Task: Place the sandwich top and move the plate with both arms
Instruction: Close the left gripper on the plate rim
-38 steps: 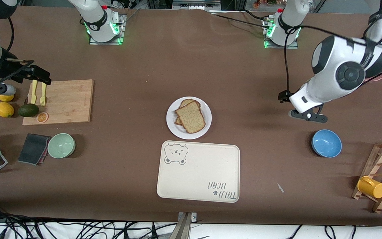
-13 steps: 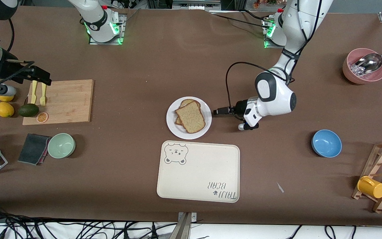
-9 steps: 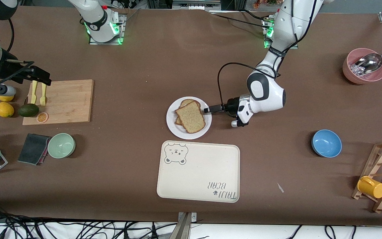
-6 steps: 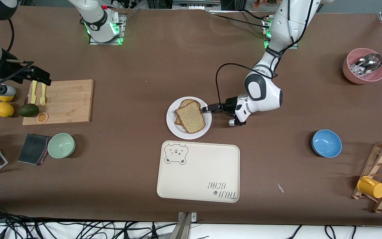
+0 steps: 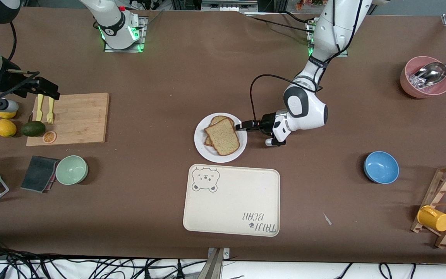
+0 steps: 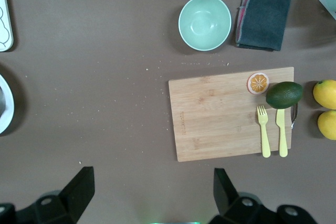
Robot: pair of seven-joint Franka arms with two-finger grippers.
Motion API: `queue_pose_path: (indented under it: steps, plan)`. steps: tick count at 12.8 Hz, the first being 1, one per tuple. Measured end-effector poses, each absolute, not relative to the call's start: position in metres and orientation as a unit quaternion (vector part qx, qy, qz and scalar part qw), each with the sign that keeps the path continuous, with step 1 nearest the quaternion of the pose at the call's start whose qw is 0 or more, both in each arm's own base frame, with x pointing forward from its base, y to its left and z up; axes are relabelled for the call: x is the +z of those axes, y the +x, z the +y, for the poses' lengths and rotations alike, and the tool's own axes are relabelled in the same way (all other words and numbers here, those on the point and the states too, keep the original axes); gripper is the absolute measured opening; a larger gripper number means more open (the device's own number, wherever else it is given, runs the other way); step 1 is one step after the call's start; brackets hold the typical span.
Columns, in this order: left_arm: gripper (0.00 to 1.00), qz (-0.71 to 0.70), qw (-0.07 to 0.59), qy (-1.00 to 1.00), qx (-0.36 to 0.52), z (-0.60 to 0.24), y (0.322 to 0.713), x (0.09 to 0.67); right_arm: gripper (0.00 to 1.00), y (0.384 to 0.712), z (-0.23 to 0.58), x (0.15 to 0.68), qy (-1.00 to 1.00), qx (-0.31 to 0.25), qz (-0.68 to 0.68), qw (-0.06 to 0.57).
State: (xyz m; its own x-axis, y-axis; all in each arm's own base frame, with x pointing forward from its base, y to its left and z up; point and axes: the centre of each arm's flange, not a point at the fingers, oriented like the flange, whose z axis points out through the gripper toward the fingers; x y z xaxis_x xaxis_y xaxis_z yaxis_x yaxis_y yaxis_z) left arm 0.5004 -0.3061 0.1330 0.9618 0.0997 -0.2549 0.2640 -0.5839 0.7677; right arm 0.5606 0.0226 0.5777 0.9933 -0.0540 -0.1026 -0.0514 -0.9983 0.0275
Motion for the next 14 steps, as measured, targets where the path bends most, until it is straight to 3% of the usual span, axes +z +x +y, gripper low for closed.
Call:
queue_pose_path:
  steps: [1,3,4,5,7,10,14]
  plan:
    - [0.56,0.102,0.444,0.885,-0.093,-0.307,0.5,0.132,1.0,0.561,0.023,0.578,0.998,-0.052,-0.026,0.012]
    - [0.48,0.101,0.444,0.886,-0.093,-0.308,0.499,0.132,1.0,0.561,0.023,0.578,0.998,-0.052,-0.026,0.012]
    - [0.38,0.102,0.444,0.886,-0.093,-0.308,0.499,0.132,1.0,0.561,0.023,0.578,0.998,-0.052,-0.026,0.012]
    - [0.38,0.102,0.443,0.886,-0.093,-0.308,0.499,0.131,1.0,0.561,0.023,0.578,0.998,-0.052,-0.026,0.012]
    - [0.27,0.102,0.443,0.886,-0.093,-0.307,0.498,0.127,1.0,0.561,0.023,0.578,0.998,-0.052,-0.026,0.012]
    - [0.23,0.107,0.458,0.879,-0.078,-0.306,0.494,0.113,1.0,0.561,0.022,0.578,0.998,-0.052,-0.027,0.012]
    - [0.06,0.1,0.469,0.875,-0.069,-0.31,0.496,0.115,1.0,0.561,0.022,0.578,0.998,-0.052,-0.027,0.012]
